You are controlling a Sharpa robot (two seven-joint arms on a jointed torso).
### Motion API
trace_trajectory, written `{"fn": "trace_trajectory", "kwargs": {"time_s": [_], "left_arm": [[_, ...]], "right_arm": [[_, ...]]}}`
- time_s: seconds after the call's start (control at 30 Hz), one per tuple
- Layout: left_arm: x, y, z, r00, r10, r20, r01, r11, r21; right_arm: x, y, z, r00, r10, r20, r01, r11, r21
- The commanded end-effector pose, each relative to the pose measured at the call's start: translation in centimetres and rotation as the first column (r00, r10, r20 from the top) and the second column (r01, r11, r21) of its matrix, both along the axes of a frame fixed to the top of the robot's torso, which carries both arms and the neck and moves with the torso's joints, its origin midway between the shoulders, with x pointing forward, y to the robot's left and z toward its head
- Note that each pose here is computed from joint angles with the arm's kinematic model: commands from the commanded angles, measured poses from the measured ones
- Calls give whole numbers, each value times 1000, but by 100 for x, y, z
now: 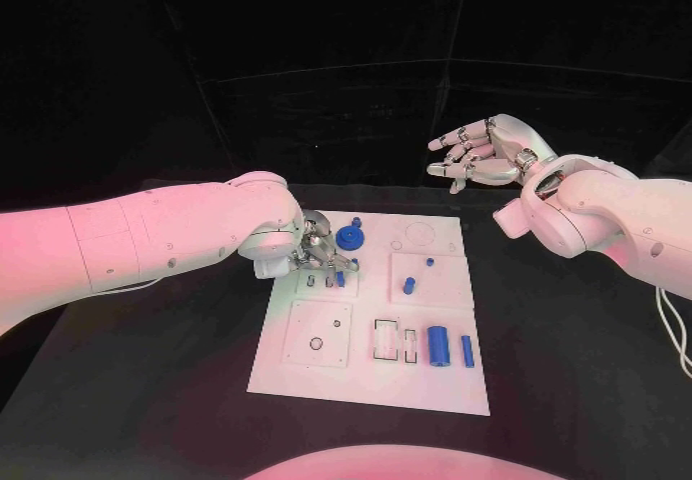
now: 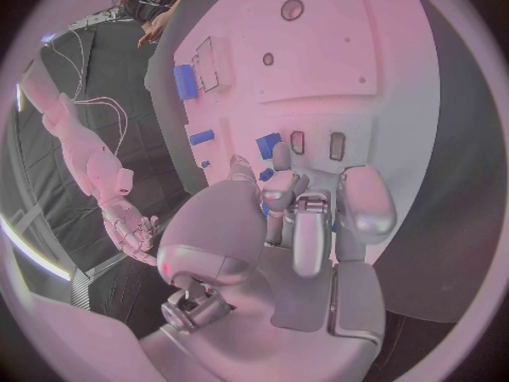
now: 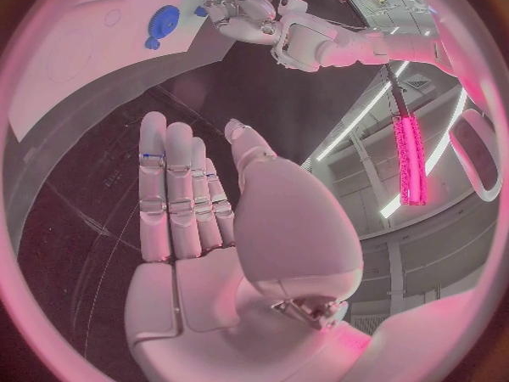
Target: Assemble the parts on the task board
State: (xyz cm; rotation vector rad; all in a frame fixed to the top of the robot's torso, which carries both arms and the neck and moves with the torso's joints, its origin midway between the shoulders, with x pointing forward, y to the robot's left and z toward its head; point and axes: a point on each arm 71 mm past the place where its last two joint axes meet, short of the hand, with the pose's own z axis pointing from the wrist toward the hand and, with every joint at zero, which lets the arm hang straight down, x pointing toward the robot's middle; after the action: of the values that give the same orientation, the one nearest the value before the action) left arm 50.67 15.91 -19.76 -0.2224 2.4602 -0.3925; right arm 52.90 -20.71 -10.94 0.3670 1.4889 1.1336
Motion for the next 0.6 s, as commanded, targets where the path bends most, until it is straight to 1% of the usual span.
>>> {"fn": "trace_trajectory", "kwargs": {"time_s": [0.03,0.4,0.6], "left_arm": [[2,-9,4,1000,-12,-3,12,1000,17],[13,-48,-7,1000,-23,-11,23,999,25],[4,-56,-35,999,-30,-24,31,999,37]], "right_arm": [[2,11,17,1000,1,6,-1,1000,-3],[5,20,15,1000,2,3,-2,1000,-4],[5,27,14,1000,3,2,-3,1000,-4]]}}
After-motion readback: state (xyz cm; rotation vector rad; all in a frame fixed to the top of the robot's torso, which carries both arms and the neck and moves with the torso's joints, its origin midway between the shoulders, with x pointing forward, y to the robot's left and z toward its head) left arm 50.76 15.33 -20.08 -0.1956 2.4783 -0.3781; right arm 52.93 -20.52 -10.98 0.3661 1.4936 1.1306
